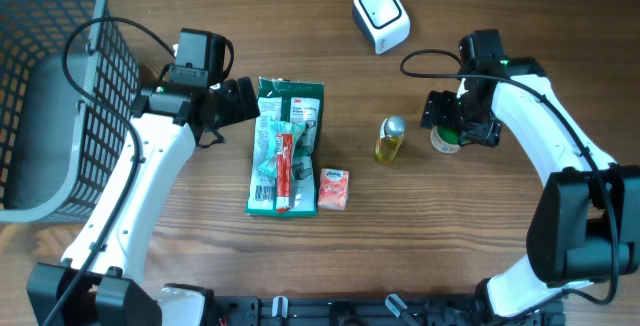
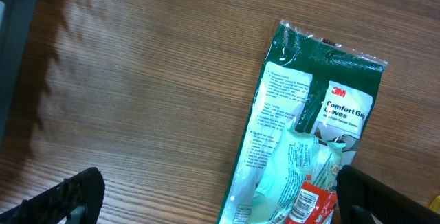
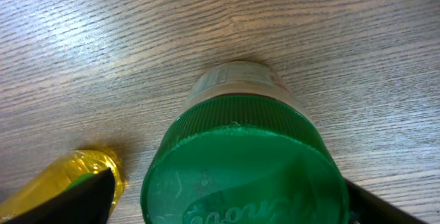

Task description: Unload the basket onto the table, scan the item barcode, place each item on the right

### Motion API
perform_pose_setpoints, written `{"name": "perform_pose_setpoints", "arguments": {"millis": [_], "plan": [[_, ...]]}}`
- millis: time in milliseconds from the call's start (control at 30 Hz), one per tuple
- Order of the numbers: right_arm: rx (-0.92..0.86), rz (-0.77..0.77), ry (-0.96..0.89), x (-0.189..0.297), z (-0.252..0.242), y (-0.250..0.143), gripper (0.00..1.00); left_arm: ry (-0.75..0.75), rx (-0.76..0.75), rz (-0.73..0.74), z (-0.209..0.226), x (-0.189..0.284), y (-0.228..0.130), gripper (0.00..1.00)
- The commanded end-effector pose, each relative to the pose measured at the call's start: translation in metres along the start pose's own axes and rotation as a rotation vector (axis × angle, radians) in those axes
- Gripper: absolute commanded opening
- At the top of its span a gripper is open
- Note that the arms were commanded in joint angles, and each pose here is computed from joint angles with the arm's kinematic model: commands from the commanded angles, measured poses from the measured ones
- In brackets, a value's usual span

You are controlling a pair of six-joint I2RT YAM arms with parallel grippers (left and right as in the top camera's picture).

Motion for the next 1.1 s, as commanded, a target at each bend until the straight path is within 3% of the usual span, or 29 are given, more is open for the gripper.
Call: {"name": "perform_pose_setpoints", "arguments": {"millis": [0, 67, 267, 567, 600, 633, 800, 1067], "plan": [[0.008, 0.03, -0.031, -0.0087, -0.0027, -0.0038, 0.79, -0.004, -0.005, -0.025, 0.0, 0.0061, 0.0054, 1.0], [0.036, 0.03, -0.031, -0.0087, -0.0027, -0.0037, 0.72, -0.004, -0.005, -0.025, 0.0, 0.0061, 0.0054, 1.0], [0.112, 0.024, -0.091, -0.0083, -0.0089, -0.0027, 0.63, -0.004, -0.005, -0.025, 0.0, 0.0061, 0.0054, 1.0], [0.237, 0.013, -0.098, -0.0083, -0.0093, 0.0004, 0.62, -0.004, -0.005, -0.025, 0.0, 0.0061, 0.0054, 1.0], [0.249, 0.011, -0.098, -0.0083, -0.0094, 0.0008, 0.65, -0.004, -0.005, -0.025, 0.0, 0.0061, 0.0054, 1.0], [0.259, 0.009, -0.098, -0.0082, -0.0093, 0.0012, 0.75, -0.004, -0.005, -0.025, 0.0001, 0.0061, 0.0054, 1.0], [0.265, -0.007, -0.097, -0.0083, -0.0086, 0.004, 0.96, -0.004, -0.005, -0.025, 0.0001, 0.0061, 0.0054, 1.0], [0.258, -0.009, -0.096, -0.0083, -0.0085, 0.0043, 0.96, -0.004, -0.005, -0.025, 0.0001, 0.0061, 0.0054, 1.0]]}}
Point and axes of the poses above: each gripper's point midway between its finger pads, its own x axis back along the fingers, its own z axis along the line the jaws close on, y = z × x, the point moved 7 cm from there along x, back along the fingers, and after that the axes turned 11 degrees about x, right-handed, at the moved point
